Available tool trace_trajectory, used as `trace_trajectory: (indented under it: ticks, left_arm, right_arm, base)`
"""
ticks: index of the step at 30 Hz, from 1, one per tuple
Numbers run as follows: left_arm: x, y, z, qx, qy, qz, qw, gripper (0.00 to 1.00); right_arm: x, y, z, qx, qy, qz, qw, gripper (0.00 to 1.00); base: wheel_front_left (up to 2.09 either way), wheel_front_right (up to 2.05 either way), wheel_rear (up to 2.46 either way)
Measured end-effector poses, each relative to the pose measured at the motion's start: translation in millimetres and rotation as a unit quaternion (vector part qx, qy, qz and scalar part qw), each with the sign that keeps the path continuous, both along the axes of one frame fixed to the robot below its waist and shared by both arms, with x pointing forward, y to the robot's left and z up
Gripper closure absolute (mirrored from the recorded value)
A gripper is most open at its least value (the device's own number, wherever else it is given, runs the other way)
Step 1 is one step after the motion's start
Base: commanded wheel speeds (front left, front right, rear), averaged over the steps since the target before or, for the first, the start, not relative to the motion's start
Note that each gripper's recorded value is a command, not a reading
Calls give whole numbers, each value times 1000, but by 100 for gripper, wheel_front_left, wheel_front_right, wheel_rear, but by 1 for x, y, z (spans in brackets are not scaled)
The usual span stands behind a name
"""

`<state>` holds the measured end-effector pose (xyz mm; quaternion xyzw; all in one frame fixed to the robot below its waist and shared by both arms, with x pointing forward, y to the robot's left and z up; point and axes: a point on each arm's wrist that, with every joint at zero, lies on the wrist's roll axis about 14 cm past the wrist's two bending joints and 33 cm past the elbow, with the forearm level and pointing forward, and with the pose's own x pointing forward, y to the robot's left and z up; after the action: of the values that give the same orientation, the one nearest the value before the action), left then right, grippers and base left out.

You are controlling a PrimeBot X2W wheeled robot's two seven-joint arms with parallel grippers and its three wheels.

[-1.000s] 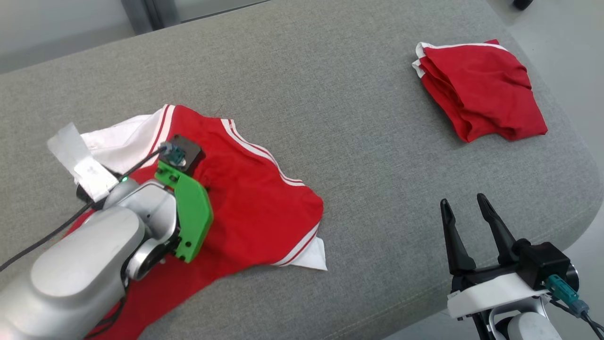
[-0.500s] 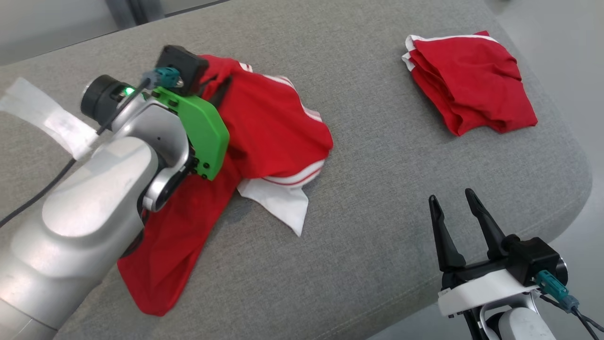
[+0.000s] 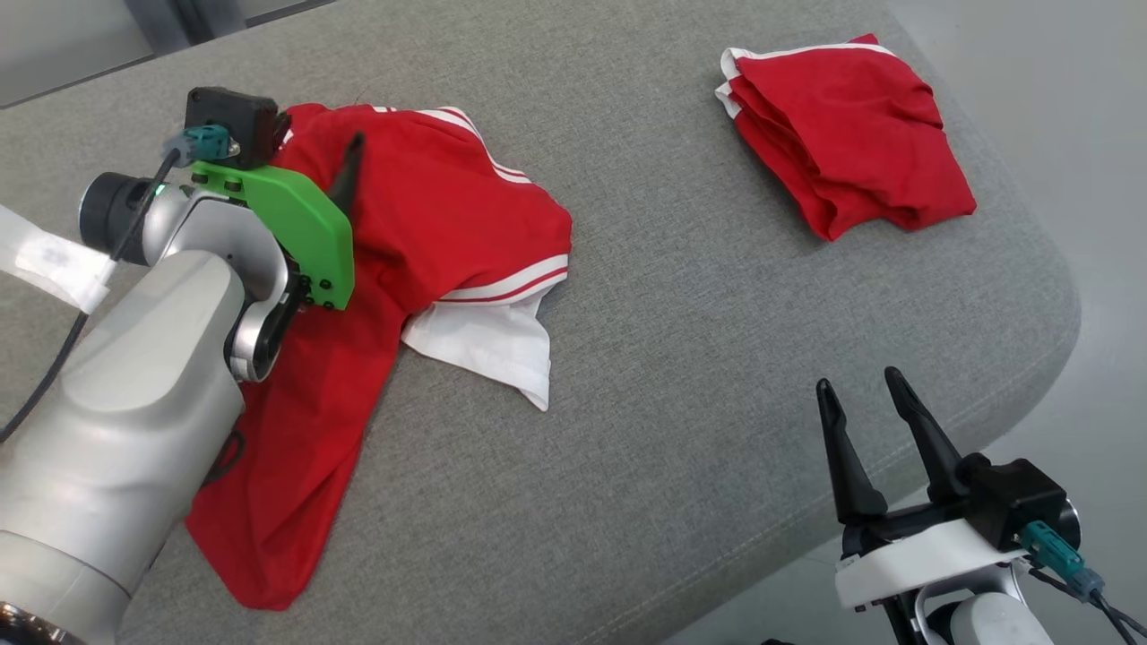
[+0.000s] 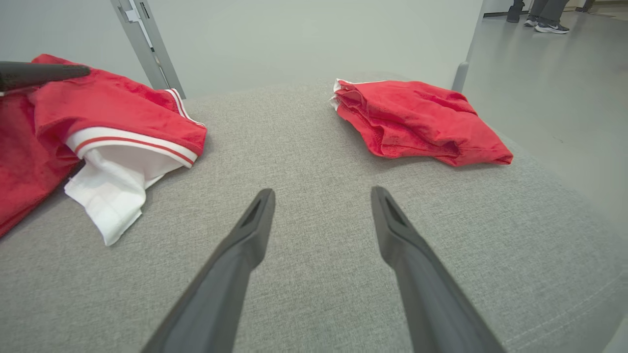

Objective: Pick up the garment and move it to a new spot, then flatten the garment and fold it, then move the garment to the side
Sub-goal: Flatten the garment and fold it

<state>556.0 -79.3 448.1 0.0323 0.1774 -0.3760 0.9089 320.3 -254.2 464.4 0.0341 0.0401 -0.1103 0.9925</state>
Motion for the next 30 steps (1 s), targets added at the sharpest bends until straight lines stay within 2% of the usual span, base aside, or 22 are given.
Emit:
trace_trajectory:
  ticks: [4, 7, 10, 15, 17, 19, 22, 27, 30]
  left_arm:
    - [4, 0, 23, -66, -17, 21, 997, 0]
    - [5, 13, 46, -126, -32, 51, 990, 0]
    - [-4, 37, 51, -166, -27, 85, 982, 0]
    - [-40, 96, 22, -164, 15, 153, 974, 0]
    - [-70, 130, 4, -168, 53, 201, 964, 0]
    - [-94, 147, -8, -170, 83, 229, 955, 0]
    - [-129, 164, -21, -162, 120, 253, 946, 0]
    - [-173, 165, -28, -200, 197, 274, 920, 0]
    - [-186, 172, -34, -190, 211, 281, 917, 0]
  right_arm:
    - [-3, -5, -1, 0, 1, -8, 1000, 0]
    - [-1, -5, 3, 0, -7, -6, 1000, 0]
    - [0, -4, 5, 0, -13, -3, 1000, 0]
    - [3, 4, 4, 1, -13, 13, 1000, 0]
    - [9, 16, 2, 2, -12, 34, 999, 0]
    - [13, 29, -1, 1, -9, 57, 998, 0]
    - [20, 49, -6, 2, -3, 90, 996, 0]
    - [40, 86, -22, -3, 20, 155, 988, 0]
    - [61, 105, -27, -5, 37, 191, 981, 0]
  base:
    - [0, 0, 0]
    - [0, 0, 0]
    - [0, 0, 0]
    - [0, 0, 0]
    - [0, 0, 0]
    - [0, 0, 0]
    - [0, 0, 0]
    - [0, 0, 0]
    - [0, 0, 0]
